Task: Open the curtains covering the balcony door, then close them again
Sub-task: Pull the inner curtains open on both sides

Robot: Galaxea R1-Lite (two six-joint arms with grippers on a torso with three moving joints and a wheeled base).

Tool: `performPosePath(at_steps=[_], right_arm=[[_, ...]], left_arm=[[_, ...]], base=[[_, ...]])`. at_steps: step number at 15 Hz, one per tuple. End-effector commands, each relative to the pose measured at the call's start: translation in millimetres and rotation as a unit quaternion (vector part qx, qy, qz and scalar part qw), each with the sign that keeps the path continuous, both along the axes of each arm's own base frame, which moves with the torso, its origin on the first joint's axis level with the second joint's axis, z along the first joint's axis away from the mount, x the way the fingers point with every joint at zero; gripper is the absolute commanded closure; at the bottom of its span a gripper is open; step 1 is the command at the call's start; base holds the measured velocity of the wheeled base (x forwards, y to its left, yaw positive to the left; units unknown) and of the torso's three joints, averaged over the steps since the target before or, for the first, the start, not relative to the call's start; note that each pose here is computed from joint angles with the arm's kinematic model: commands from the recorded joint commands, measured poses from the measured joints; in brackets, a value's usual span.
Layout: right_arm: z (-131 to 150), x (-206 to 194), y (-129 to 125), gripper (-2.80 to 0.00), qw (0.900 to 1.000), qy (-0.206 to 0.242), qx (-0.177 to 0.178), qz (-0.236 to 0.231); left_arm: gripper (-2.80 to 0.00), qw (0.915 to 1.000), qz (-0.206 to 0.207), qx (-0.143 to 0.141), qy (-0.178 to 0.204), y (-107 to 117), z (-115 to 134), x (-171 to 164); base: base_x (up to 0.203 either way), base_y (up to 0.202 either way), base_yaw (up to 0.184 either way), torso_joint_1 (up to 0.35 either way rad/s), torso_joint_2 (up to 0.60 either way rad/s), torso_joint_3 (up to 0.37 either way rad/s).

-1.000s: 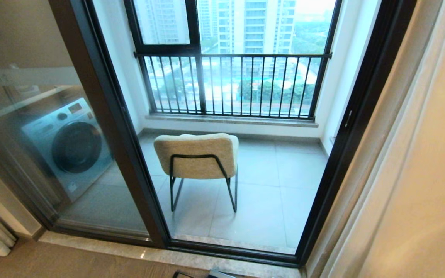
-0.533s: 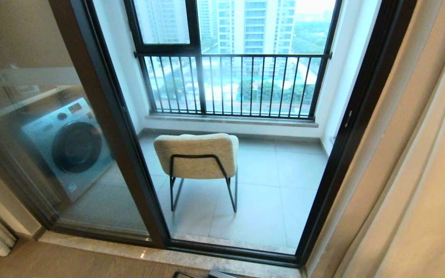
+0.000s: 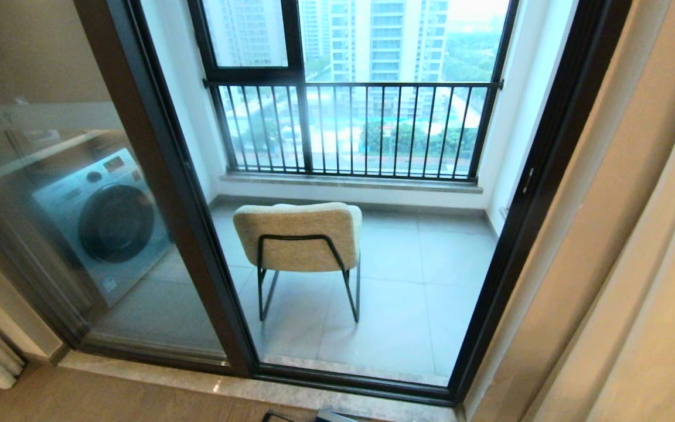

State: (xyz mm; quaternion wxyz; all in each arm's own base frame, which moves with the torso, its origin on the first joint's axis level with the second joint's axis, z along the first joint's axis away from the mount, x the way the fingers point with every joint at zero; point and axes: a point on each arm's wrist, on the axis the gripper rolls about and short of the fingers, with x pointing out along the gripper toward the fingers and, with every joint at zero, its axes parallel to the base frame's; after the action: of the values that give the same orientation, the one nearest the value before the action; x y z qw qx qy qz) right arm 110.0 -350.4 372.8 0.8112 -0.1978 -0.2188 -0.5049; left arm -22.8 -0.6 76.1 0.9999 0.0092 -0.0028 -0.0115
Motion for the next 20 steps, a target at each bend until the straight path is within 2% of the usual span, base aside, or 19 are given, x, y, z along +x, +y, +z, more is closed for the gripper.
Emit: performPosePath(at_steps=[1, 4, 6, 9, 13, 16, 17, 20], right_arm=[[11.4, -1.5, 14.6, 0.00, 1.000, 0.009, -0.018, 0.022], [24.7, -2.9, 44.6, 0.00, 0.995, 0.039, -0.040, 0.083], [30.7, -1.9, 72.4, 0.00, 0.988, 0.052, -0.045, 0.137], [35.2, 2.3, 120.4, 0.00, 0.965, 0.076, -0.050, 0.245], [38.1, 24.3, 177.4, 0.00, 0.910, 0.082, -0.050, 0.403], [37.6, 47.0, 214.7, 0.00, 0.853, 0.079, -0.049, 0.513], [34.2, 55.6, 224.8, 0.00, 0.834, 0.079, -0.044, 0.544], [19.0, 85.5, 240.6, 0.00, 0.792, 0.084, -0.021, 0.604]], left_arm=[[0.00, 1.0000, 0.000, 0.000, 0.000, 0.0, 0.0, 0.0], [0.00, 1.0000, 0.000, 0.000, 0.000, 0.0, 0.0, 0.0], [0.00, 1.0000, 0.000, 0.000, 0.000, 0.0, 0.0, 0.0], [0.00, 1.0000, 0.000, 0.000, 0.000, 0.0, 0.0, 0.0], [0.00, 1.0000, 0.000, 0.000, 0.000, 0.0, 0.0, 0.0], [0.00, 1.0000, 0.000, 0.000, 0.000, 0.0, 0.0, 0.0], [0.00, 1.0000, 0.000, 0.000, 0.000, 0.0, 0.0, 0.0], [0.00, 1.0000, 0.000, 0.000, 0.000, 0.0, 0.0, 0.0]], base=[[0.000, 0.000, 0.000, 0.000, 0.00, 0.000], [0.000, 0.000, 0.000, 0.000, 0.00, 0.000], [0.000, 0.000, 0.000, 0.000, 0.00, 0.000], [0.000, 0.000, 0.000, 0.000, 0.00, 0.000], [0.000, 0.000, 0.000, 0.000, 0.00, 0.000], [0.000, 0.000, 0.000, 0.000, 0.00, 0.000], [0.000, 0.000, 0.000, 0.000, 0.00, 0.000], [0.000, 0.000, 0.000, 0.000, 0.00, 0.000]])
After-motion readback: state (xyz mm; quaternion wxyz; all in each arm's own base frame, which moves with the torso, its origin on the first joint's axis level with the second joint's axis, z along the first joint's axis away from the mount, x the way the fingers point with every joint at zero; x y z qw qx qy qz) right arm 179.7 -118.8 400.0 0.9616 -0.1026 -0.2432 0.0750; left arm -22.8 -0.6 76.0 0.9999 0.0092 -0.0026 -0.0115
